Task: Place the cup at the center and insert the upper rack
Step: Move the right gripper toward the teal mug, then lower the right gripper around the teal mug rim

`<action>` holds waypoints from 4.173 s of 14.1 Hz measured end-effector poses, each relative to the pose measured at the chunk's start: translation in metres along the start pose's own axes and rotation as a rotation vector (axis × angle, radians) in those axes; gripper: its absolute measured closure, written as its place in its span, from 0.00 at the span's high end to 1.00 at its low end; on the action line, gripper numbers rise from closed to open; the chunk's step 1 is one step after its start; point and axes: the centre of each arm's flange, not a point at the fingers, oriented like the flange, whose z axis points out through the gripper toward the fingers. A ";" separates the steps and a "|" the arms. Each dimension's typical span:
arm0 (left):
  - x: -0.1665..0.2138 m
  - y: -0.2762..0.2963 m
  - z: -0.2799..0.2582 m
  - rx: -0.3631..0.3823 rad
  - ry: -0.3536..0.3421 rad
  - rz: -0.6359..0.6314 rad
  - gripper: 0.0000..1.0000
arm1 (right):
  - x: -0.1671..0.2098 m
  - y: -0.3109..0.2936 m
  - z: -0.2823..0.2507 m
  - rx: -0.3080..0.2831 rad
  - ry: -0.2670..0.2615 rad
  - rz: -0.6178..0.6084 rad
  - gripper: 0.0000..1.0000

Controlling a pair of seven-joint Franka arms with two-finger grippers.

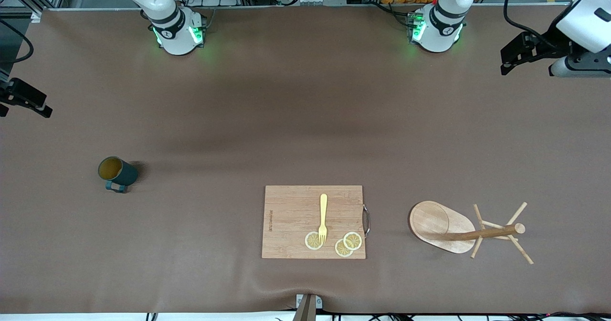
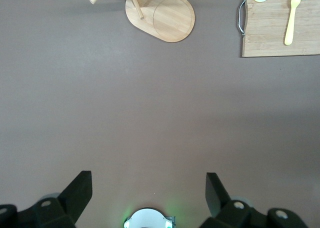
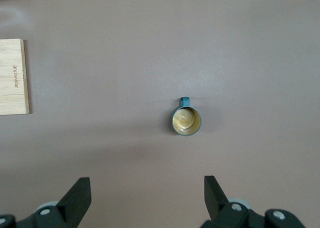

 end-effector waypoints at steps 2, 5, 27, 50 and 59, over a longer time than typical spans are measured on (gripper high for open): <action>0.000 0.000 0.000 0.000 -0.001 0.012 1.00 | 0.000 0.000 0.000 0.000 0.000 0.000 1.00; 0.001 0.000 0.001 0.000 -0.002 0.018 1.00 | 0.000 0.000 0.000 0.000 0.001 0.000 1.00; 0.031 0.065 0.041 -0.072 -0.021 -0.005 1.00 | 0.035 0.007 0.108 -0.030 -0.165 -0.025 1.00; 0.024 0.049 0.022 -0.010 0.033 0.132 1.00 | 0.010 0.027 0.369 -0.045 -0.129 0.003 0.79; 0.025 0.045 0.023 -0.010 0.033 0.124 1.00 | 0.007 0.031 0.400 -0.039 -0.150 0.023 0.44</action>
